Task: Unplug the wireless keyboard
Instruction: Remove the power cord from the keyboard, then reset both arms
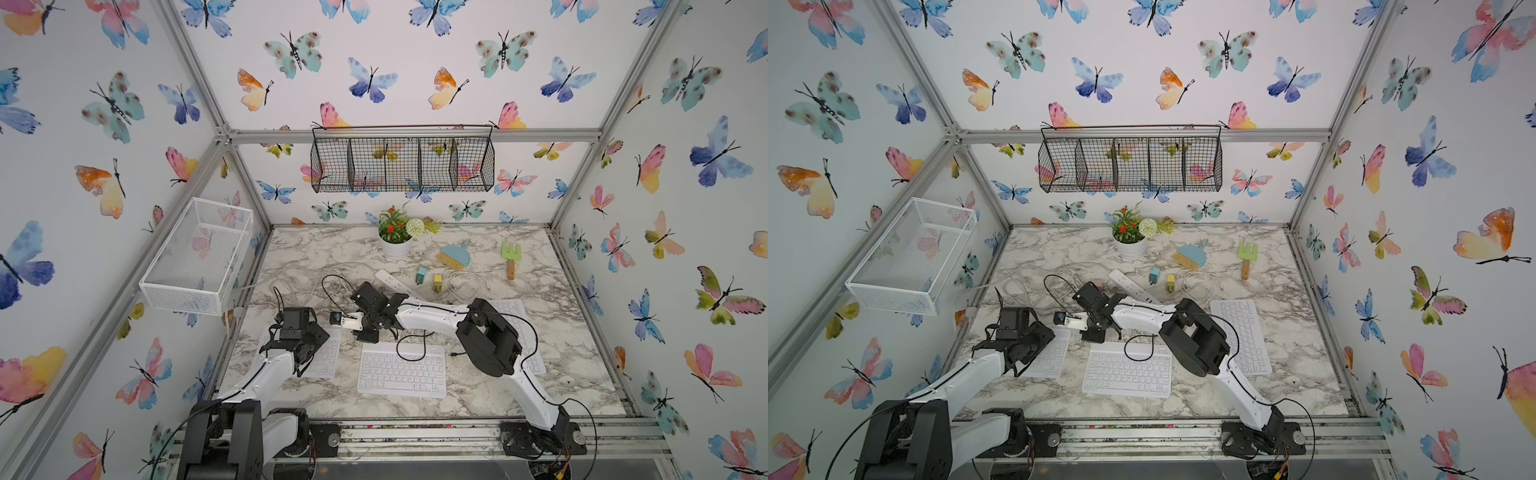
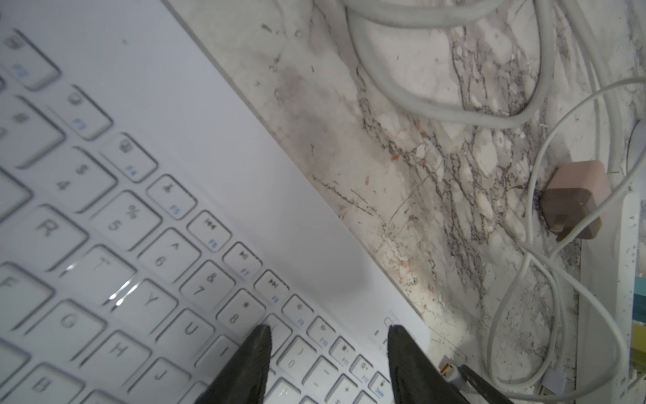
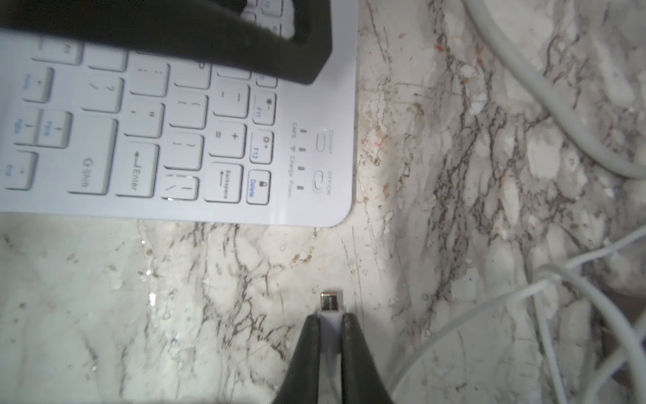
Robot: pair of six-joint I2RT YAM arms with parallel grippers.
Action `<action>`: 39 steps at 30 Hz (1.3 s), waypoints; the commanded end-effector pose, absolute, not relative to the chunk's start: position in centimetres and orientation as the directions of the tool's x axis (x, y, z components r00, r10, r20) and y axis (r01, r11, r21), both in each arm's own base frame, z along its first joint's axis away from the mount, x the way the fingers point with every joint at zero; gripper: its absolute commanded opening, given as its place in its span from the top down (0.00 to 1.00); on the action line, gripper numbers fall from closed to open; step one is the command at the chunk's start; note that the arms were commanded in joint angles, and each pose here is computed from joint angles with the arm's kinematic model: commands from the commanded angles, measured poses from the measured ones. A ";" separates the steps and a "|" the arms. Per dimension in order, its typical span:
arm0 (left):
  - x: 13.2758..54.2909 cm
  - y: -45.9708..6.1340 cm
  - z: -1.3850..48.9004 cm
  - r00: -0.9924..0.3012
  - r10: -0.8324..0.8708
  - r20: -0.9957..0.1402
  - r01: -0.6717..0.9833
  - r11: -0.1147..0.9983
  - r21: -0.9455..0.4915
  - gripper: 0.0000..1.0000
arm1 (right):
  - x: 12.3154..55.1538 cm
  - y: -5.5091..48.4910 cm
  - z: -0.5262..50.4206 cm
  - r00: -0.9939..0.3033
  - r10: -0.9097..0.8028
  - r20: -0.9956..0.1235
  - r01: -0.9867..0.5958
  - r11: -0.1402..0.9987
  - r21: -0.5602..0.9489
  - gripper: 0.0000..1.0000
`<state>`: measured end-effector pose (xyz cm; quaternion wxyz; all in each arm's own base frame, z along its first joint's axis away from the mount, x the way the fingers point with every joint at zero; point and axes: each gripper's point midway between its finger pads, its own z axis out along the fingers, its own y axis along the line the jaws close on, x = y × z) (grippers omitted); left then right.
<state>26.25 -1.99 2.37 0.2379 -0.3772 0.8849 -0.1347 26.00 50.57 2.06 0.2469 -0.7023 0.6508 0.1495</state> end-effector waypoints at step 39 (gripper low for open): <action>38.3 -1.2 15.5 -0.426 -0.199 -0.882 -0.089 0.980 -0.178 0.05 | 42.1 14.4 17.9 -0.371 -0.110 -0.922 -0.307 0.952 0.010 0.02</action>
